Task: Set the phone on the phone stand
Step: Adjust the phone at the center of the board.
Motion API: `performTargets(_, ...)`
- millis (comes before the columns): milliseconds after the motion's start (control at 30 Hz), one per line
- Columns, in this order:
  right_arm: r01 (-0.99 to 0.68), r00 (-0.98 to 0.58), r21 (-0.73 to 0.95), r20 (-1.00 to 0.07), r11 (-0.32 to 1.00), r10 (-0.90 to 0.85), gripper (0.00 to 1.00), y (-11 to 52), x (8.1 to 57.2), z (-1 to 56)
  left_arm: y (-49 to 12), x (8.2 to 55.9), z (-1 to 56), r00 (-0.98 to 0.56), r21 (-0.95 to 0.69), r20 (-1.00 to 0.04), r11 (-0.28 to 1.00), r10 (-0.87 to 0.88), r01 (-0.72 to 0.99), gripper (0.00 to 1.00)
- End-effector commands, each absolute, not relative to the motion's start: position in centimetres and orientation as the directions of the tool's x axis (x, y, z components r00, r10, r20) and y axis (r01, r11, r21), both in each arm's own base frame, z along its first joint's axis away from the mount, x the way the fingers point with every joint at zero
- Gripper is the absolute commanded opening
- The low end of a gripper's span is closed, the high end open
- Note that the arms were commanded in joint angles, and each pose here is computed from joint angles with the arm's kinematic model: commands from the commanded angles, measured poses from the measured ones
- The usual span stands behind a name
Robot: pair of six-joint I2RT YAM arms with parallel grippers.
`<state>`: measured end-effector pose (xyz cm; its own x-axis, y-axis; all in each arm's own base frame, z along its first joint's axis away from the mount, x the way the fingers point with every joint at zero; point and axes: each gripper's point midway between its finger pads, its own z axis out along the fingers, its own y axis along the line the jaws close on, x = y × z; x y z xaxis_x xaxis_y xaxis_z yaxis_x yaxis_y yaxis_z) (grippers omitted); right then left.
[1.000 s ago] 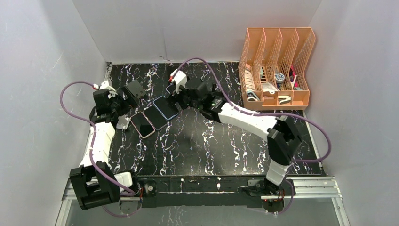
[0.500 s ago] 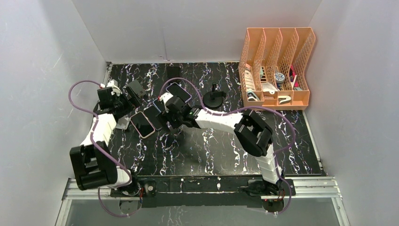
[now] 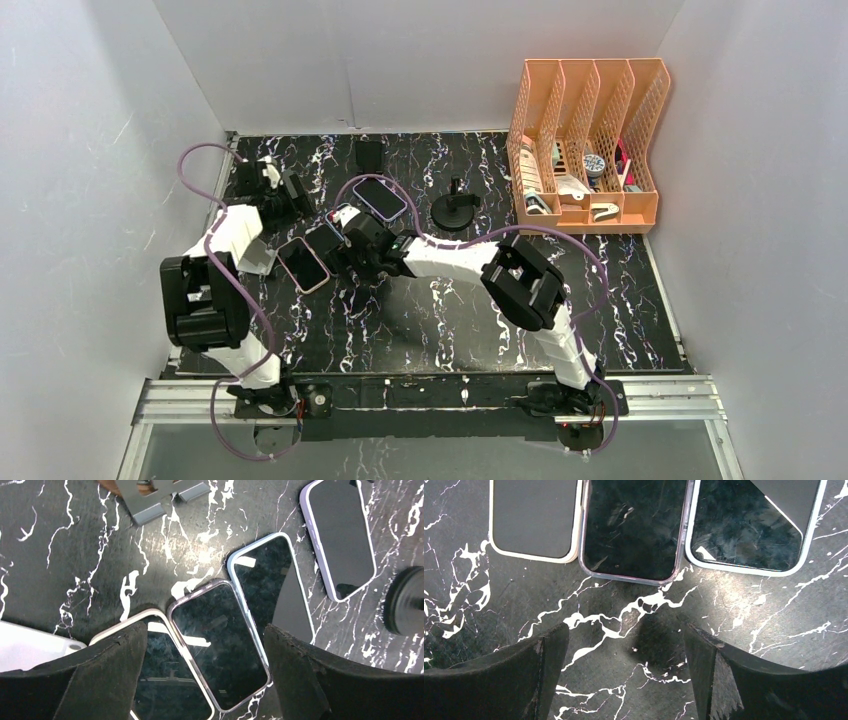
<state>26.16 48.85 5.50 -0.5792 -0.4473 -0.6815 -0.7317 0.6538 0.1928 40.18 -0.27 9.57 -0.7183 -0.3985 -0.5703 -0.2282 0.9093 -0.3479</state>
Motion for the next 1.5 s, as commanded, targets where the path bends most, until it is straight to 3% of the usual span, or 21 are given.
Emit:
performTargets(0, -0.731, -0.567, 0.221, -0.724, 0.645, -0.394, 0.91, 50.2, 26.5, 7.0, 1.2, 40.7, 9.0, -0.753, -0.211, -0.564, 0.941, -0.338, -0.265, 0.82)
performTargets(133, -0.733, -0.558, 0.219, -0.736, 0.644, -0.384, 0.92, 50.0, 26.4, 7.3, 1.2, 41.4, 7.9, -0.759, -0.201, -0.548, 0.936, -0.351, -0.288, 0.79)
performTargets(467, -0.731, -0.542, 0.200, -0.750, 0.653, -0.378, 0.93, 48.6, 26.2, 7.3, -3.1, 43.4, 6.9, -0.792, -0.386, -0.493, 0.906, -0.360, -0.172, 0.81)
performTargets(700, -0.722, -0.534, 0.174, -0.756, 0.669, -0.379, 0.94, 47.4, 26.5, 7.1, -4.6, 44.5, 6.2, -0.806, -0.421, -0.477, 0.896, -0.351, -0.141, 0.82)
performTargets(1467, -0.713, -0.505, 0.167, -0.796, 0.681, -0.334, 0.97, 44.1, 26.4, 9.1, -6.3, 39.1, 1.5, -0.885, -0.418, -0.325, 0.890, -0.333, -0.181, 0.82)
